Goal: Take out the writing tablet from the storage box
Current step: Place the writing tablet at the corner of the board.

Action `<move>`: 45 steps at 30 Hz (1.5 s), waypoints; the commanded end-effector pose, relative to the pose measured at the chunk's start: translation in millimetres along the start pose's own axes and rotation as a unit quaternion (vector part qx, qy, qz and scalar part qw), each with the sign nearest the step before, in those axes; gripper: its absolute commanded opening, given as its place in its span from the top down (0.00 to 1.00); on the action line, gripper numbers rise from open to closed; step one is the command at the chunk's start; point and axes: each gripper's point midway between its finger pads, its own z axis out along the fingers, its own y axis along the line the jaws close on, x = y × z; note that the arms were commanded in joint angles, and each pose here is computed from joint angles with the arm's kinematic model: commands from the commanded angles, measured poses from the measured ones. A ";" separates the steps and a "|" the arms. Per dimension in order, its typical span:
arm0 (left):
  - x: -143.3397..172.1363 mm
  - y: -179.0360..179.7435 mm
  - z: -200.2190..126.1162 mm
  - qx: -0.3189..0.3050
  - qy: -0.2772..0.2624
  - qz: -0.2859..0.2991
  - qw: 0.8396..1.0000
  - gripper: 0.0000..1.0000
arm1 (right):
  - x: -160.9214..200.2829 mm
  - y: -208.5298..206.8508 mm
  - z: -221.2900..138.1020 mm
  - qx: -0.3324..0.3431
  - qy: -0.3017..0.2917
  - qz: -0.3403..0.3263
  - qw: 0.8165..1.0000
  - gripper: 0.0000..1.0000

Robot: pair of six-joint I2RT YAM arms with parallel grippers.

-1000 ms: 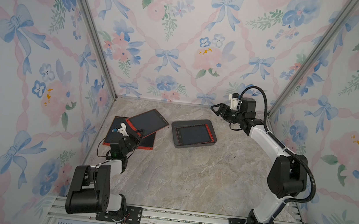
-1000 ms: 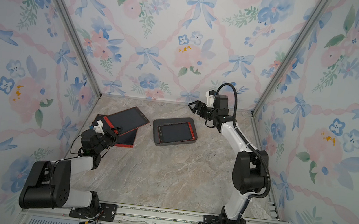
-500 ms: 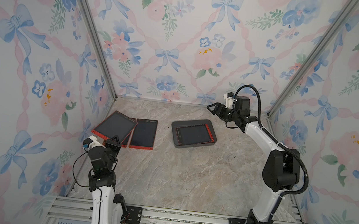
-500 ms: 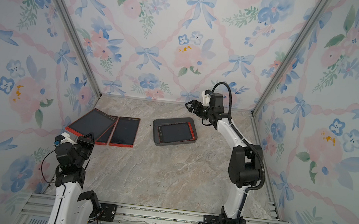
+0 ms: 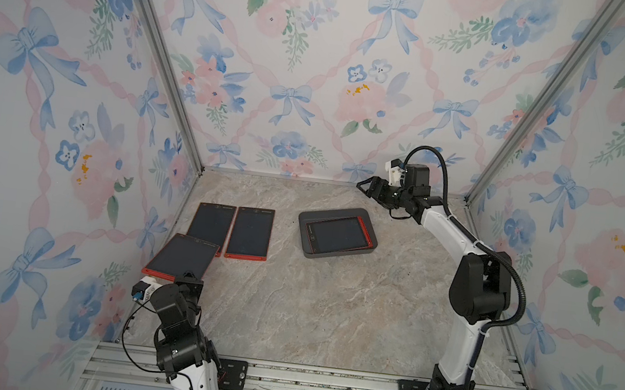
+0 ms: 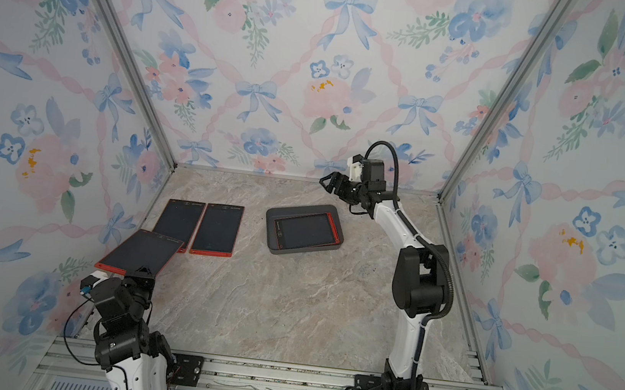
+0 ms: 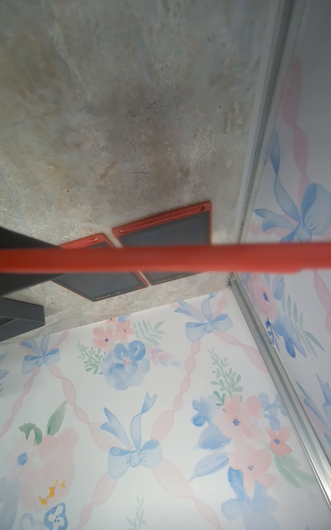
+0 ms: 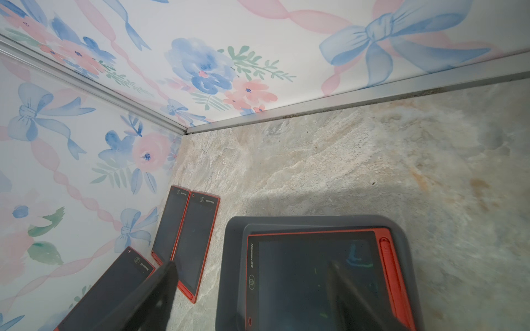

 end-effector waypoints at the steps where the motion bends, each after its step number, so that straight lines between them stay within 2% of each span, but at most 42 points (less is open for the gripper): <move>1: 21.9 21.9 -3.2 -0.030 0.044 -0.011 0.999 1.00 | 16.0 0.8 18.2 -0.004 0.032 0.005 0.999 0.16; 5: 19.8 25.1 -16.3 -0.043 0.031 -0.010 0.999 1.00 | 15.5 6.4 22.7 -0.010 0.035 -0.001 0.999 0.16; 14: 21.8 48.3 -11.2 -0.111 0.040 -0.030 0.993 1.00 | 22.8 4.1 25.4 -0.013 0.040 0.003 0.999 0.16; 24: -5.2 41.9 -28.8 -0.141 -0.022 -0.031 0.989 1.00 | 24.5 -4.3 22.9 -0.009 0.038 0.014 0.999 0.17; 28: 2.2 49.4 -24.8 -0.163 0.002 -0.033 0.986 1.00 | 23.8 -4.2 26.6 -0.015 0.038 0.018 0.999 0.17; 33: -0.5 54.9 -26.3 -0.177 -0.010 -0.044 0.983 1.00 | 26.3 -10.0 28.8 -0.013 0.041 0.023 0.999 0.17; 38: -1.9 58.8 -27.9 -0.185 -0.018 -0.052 0.981 0.86 | 24.6 -17.1 26.7 -0.010 0.039 0.031 0.999 0.17; 41: -3.7 59.8 -30.0 -0.191 -0.023 -0.053 0.980 0.72 | 23.6 -19.7 26.6 -0.009 0.038 0.034 0.999 0.17; 45: -4.9 59.6 -32.7 -0.193 -0.026 -0.052 0.979 0.63 | 22.9 -20.3 27.2 -0.009 0.037 0.035 0.999 0.18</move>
